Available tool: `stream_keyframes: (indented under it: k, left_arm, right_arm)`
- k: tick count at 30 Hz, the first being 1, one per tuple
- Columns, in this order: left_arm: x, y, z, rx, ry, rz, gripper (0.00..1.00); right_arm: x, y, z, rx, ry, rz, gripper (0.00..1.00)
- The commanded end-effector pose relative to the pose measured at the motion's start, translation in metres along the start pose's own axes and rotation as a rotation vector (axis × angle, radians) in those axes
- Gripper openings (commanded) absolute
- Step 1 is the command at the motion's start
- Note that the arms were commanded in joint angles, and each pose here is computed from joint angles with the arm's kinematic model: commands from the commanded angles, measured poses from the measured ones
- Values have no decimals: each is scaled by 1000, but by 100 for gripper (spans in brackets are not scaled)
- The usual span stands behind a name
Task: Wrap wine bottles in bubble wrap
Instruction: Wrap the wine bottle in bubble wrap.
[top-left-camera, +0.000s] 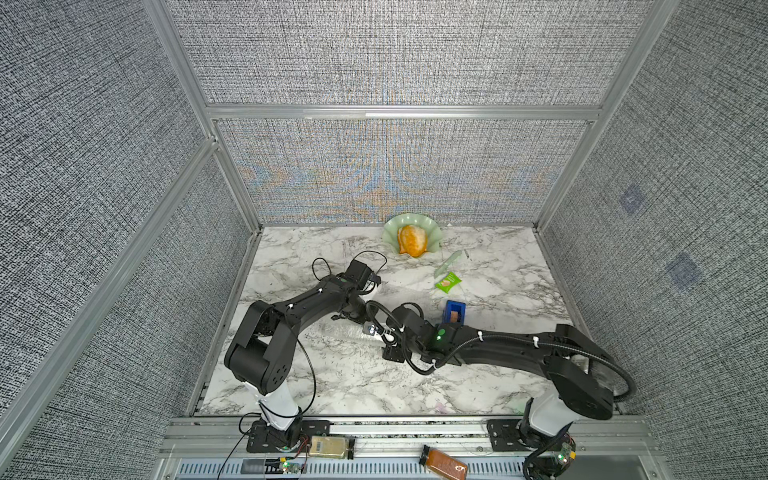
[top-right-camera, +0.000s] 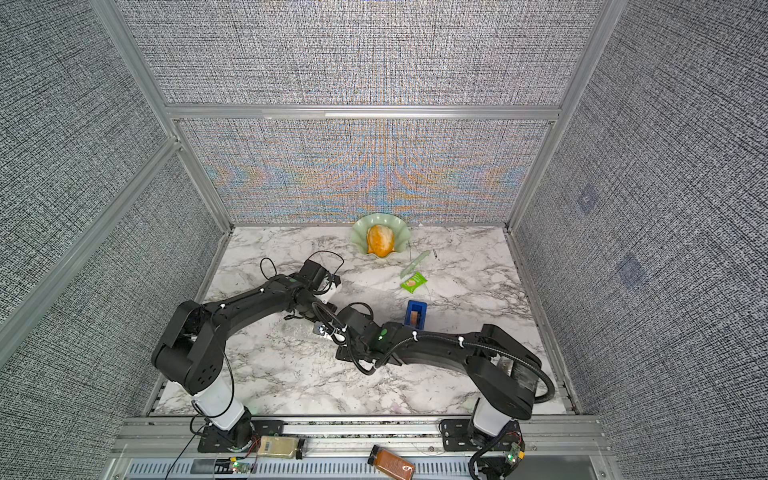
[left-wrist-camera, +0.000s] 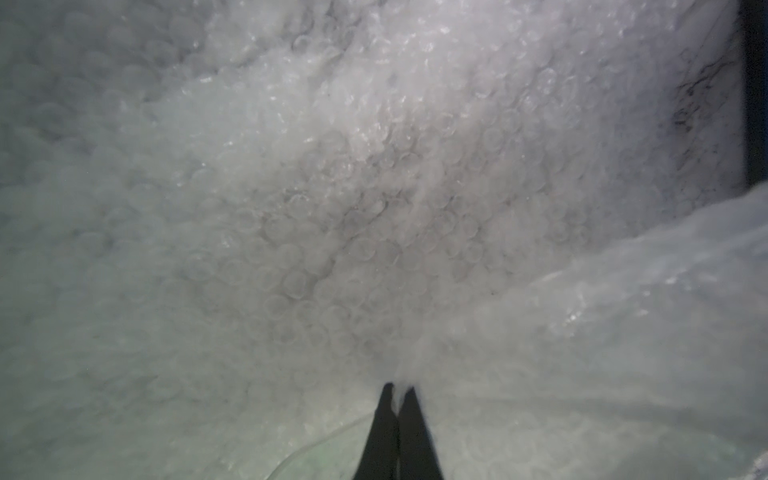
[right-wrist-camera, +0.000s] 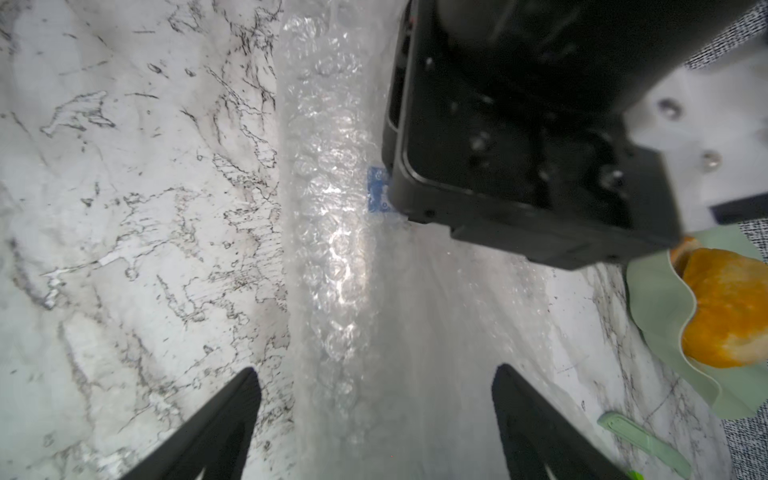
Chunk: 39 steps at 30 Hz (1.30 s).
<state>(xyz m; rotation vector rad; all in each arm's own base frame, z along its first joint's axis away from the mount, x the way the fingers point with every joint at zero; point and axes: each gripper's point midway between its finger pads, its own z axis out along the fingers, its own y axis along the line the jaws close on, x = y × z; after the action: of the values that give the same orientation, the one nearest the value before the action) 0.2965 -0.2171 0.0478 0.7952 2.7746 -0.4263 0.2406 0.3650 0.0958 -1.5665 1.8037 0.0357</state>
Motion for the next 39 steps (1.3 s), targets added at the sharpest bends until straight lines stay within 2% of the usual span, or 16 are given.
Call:
stream_keyframes:
  k: [1,7,10,12,18,24,28,35,36,39]
  left_arm:
    - [12,-4,1,29,53,2,0]
    - [12,-3,0,39,45,-3,7]
    - [11,0,-1,40,38,-10,9]
    - [9,3,-1,32,28,-20,16]
    - [-7,4,-20,32,-81,-10,45]
    - [-24,9,-53,7,-210,11,63]
    - [-31,16,-77,-28,-301,31,70]
    - [-31,25,-98,-76,-374,-7,72]
    - [-30,27,-99,-83,-379,-21,72]
    - [-28,35,-103,-100,-385,-89,72]
  right_arm:
    - [1,9,10,-42,3,0,88]
    - [12,18,31,-113,52,59,88]
    - [27,20,40,-117,113,101,82]
    - [37,19,43,-122,141,135,75]
    - [51,12,40,-159,142,230,60]
    - [60,3,41,-265,151,345,45]
    - [62,3,40,-313,152,376,40]
    - [67,12,40,-360,166,394,40]
    - [66,13,38,-364,164,400,41]
    - [64,13,35,-366,162,423,59]
